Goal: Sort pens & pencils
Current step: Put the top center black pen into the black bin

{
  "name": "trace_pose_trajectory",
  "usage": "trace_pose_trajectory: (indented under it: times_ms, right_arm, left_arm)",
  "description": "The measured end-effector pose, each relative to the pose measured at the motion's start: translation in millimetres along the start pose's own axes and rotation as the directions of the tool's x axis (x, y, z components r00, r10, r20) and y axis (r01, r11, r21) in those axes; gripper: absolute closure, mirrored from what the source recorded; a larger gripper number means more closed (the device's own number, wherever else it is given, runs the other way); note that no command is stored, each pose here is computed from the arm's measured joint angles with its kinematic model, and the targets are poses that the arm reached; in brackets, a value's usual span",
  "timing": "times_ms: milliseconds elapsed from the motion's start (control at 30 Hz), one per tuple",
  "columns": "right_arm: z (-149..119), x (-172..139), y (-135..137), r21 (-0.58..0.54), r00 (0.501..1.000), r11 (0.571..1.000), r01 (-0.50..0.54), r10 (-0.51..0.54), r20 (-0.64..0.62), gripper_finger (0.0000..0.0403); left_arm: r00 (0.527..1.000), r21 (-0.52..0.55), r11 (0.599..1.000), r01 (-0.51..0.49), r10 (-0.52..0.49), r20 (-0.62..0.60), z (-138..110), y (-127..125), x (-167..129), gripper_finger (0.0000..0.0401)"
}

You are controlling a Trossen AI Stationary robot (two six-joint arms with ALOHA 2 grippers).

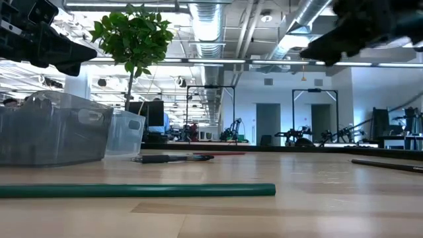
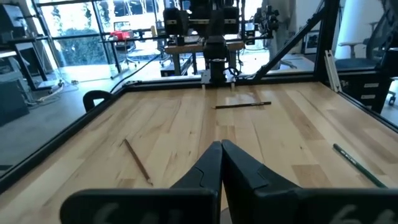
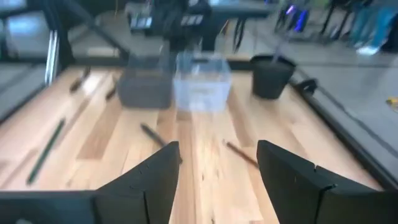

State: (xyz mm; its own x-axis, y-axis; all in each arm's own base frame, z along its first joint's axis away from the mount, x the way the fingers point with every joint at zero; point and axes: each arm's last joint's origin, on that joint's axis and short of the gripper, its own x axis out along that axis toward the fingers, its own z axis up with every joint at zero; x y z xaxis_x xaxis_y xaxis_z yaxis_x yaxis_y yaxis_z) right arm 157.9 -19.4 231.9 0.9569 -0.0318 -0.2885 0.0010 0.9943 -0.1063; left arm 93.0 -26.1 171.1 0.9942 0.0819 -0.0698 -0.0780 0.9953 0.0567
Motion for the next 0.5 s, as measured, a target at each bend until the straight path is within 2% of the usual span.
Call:
trace_pose_trajectory:
  times_ms: [333, 500]
  right_arm:
    - [36.4, 97.2, 5.2, -0.022, 0.969, 0.994, -0.111, 0.103, -0.224, 0.0163]
    - [38.2, 140.2, 11.7, -0.121, 0.947, 0.977, -0.176, 0.134, -0.293, 0.0163]
  left_arm:
    - [1.000, 0.003, 1.000, -0.004, 0.004, 0.000, 0.0, 0.2, 0.0, 0.0401]
    - [1.000, 0.003, 1.000, -0.004, 0.004, 0.000, 0.0, 0.1, 0.0, 0.0401]
